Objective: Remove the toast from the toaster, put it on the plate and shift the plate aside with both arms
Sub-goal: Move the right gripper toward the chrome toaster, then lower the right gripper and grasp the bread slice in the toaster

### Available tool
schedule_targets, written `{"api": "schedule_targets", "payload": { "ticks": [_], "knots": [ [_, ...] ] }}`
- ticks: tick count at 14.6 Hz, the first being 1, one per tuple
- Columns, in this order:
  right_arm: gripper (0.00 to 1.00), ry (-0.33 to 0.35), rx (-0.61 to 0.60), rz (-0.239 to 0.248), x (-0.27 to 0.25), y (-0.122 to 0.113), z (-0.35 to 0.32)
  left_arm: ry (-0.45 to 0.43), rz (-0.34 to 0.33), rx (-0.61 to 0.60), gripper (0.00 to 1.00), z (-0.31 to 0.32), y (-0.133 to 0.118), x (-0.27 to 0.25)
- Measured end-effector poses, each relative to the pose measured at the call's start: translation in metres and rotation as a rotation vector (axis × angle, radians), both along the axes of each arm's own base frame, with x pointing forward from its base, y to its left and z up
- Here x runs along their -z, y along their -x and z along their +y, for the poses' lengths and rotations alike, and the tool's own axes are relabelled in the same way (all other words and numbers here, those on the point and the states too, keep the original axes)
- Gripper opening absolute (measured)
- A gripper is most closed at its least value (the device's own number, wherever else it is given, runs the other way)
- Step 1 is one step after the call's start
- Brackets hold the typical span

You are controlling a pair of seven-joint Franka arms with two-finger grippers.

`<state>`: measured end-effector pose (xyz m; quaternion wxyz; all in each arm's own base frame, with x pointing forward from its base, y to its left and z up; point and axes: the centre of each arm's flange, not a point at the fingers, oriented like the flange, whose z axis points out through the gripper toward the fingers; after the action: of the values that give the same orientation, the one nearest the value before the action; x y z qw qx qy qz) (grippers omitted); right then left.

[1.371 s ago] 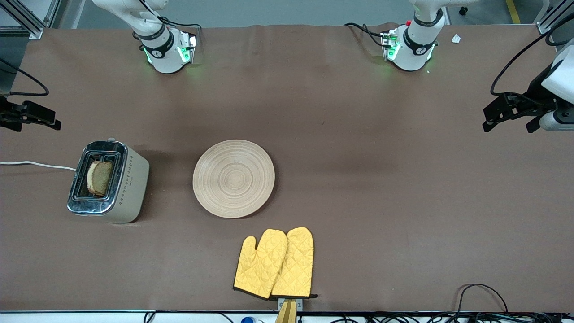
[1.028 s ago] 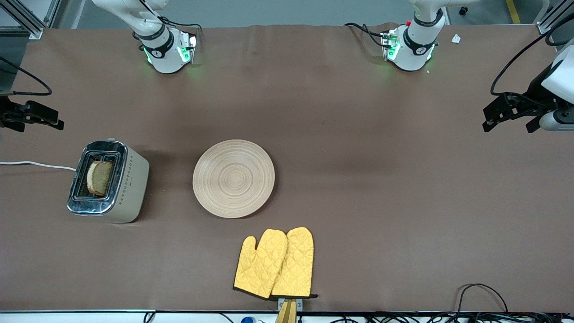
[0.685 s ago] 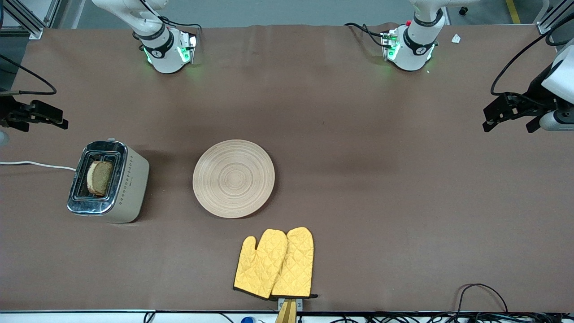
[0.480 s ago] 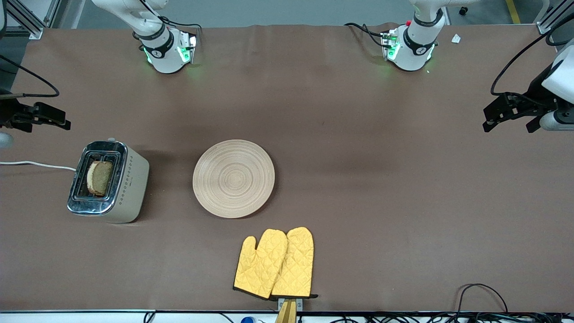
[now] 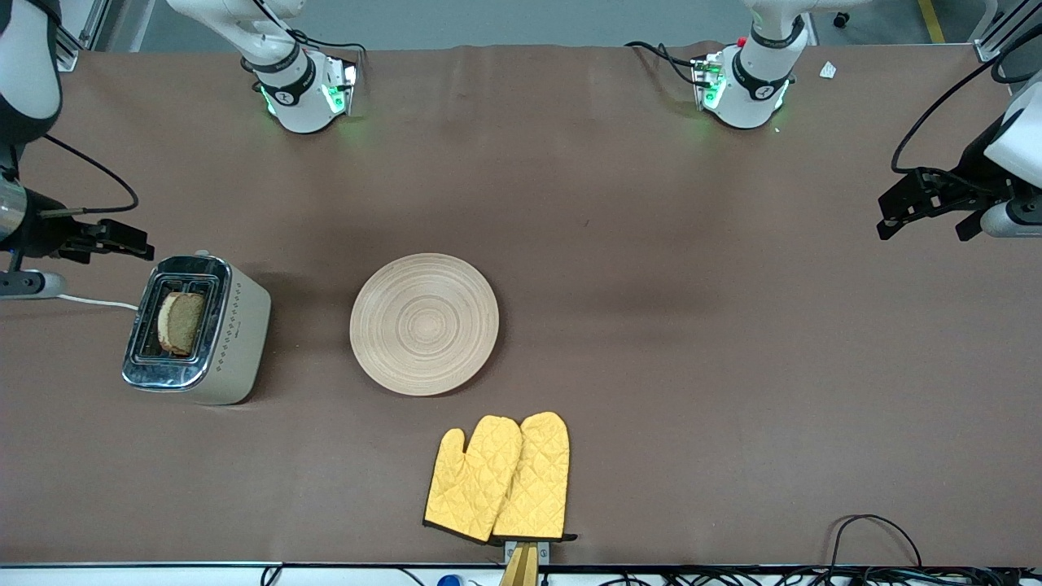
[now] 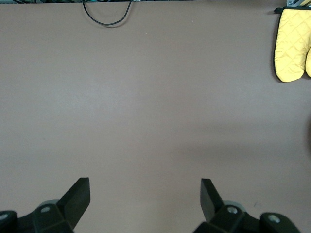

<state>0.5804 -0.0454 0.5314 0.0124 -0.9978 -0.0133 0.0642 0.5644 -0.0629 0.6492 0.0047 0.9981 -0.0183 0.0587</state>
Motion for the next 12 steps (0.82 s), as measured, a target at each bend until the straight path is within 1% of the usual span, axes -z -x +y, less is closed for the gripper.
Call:
{"api": "schedule_targets", "payload": {
  "ticks": [1, 4, 8, 12],
  "knots": [
    [1.00, 0.004, 0.000, -0.002, 0.005, 0.000, -0.001, 0.000, 0.000, 0.000, 1.00, 0.000, 0.000, 0.000],
    [1.00, 0.026, -0.001, -0.031, 0.023, -0.003, -0.005, 0.000, 0.000, 0.000, 1.00, 0.000, 0.000, 0.000],
    [1.00, 0.037, 0.029, -0.082, 0.074, -0.004, -0.025, 0.000, 0.000, 0.000, 1.00, 0.000, 0.000, 0.000],
    [1.00, 0.040, 0.048, -0.088, 0.122, -0.004, -0.037, 0.000, 0.000, -0.001, 1.00, 0.001, 0.000, 0.000]
  ]
}}
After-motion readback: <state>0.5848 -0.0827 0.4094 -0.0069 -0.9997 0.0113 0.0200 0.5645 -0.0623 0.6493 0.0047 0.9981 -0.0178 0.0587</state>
